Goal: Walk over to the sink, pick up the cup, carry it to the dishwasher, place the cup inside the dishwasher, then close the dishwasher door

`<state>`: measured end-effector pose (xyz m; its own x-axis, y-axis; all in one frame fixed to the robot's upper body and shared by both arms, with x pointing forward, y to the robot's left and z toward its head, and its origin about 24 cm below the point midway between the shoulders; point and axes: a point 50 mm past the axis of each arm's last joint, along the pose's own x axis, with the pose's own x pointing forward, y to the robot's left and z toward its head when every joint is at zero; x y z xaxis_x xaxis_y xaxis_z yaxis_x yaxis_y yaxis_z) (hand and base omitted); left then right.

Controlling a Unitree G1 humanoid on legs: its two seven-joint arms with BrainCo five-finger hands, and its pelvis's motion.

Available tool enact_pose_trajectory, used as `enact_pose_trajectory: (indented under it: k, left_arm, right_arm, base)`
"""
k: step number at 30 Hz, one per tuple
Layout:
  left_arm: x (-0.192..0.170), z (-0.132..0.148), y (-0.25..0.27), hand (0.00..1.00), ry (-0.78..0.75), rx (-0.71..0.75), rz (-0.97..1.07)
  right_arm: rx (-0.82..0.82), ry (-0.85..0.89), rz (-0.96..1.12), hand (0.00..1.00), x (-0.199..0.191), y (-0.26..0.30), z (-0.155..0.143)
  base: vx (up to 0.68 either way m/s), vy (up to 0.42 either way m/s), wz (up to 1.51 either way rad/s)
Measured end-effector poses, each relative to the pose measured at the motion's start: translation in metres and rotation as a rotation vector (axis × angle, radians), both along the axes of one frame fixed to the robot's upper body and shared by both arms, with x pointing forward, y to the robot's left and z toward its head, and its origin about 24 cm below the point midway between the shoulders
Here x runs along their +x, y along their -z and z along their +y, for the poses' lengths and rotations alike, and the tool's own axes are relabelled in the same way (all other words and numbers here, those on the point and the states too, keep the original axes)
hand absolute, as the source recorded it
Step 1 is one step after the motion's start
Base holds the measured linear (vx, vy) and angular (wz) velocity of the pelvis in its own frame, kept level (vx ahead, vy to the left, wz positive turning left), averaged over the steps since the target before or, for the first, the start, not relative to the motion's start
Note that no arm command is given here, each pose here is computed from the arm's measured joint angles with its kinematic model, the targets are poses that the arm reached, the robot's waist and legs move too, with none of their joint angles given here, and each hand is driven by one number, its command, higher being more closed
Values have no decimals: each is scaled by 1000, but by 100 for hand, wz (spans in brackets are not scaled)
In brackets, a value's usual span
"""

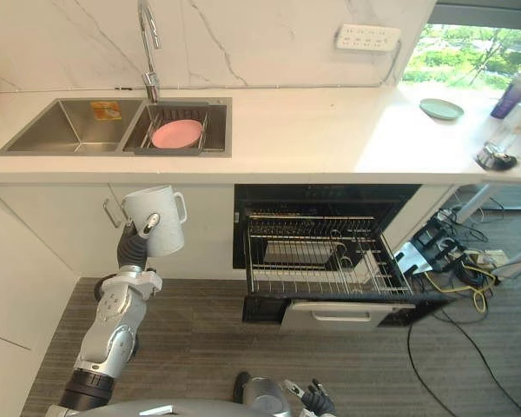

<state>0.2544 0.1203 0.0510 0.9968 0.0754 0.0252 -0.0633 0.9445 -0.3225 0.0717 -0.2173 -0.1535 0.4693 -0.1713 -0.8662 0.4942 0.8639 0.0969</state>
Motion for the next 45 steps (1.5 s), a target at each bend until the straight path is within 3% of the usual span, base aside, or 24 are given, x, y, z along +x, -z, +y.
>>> enact_pose_trajectory:
  k: [8,15,19,22,27,30,35,37,41,45]
  left_arm:
    - [-2,8,-14,100,-15,13,-72]
    - [-1,32,-10,100,-121,35,-49]
    - [-1,40,-15,100,-124,32,-87]
    - [-1,33,-18,100,-77,29,-118]
    - [-5,-4,-27,100,130,24,-184]
    - [-5,-15,-36,100,164,12,-228]
    - [-2,-14,-45,100,130,27,-257]
    - [2,1,-47,100,33,56,-249]
    - [7,12,-51,100,-85,87,-242]
    - [15,5,-49,100,-162,112,-232]
  right_arm:
    - [-27,75,-3,0,-6,1,-11]
    - [-73,199,-76,0,5,-5,-27]
    - [-66,212,-172,0,21,-11,-16]
    - [-83,221,-262,0,38,-22,-15]
    - [-153,248,-422,0,55,-50,-18]
    - [-173,247,-552,0,68,-75,-17]
    - [-202,154,-930,0,110,-149,-12]
    - [-177,54,-1102,0,131,-182,-1]
    - [-136,-97,-1238,0,150,-211,14]
    - [-70,-233,-1251,0,154,-216,21]
  base:
    - [341,-68,-48]
    - [324,206,-81]
    - [125,238,-39]
    - [-9,174,-51]
    - [-72,95,-42]
    - [-19,46,-89]
    - [16,1,-110]
    - [55,-75,-102]
    - [71,-130,-59]
    - [19,-42,1]
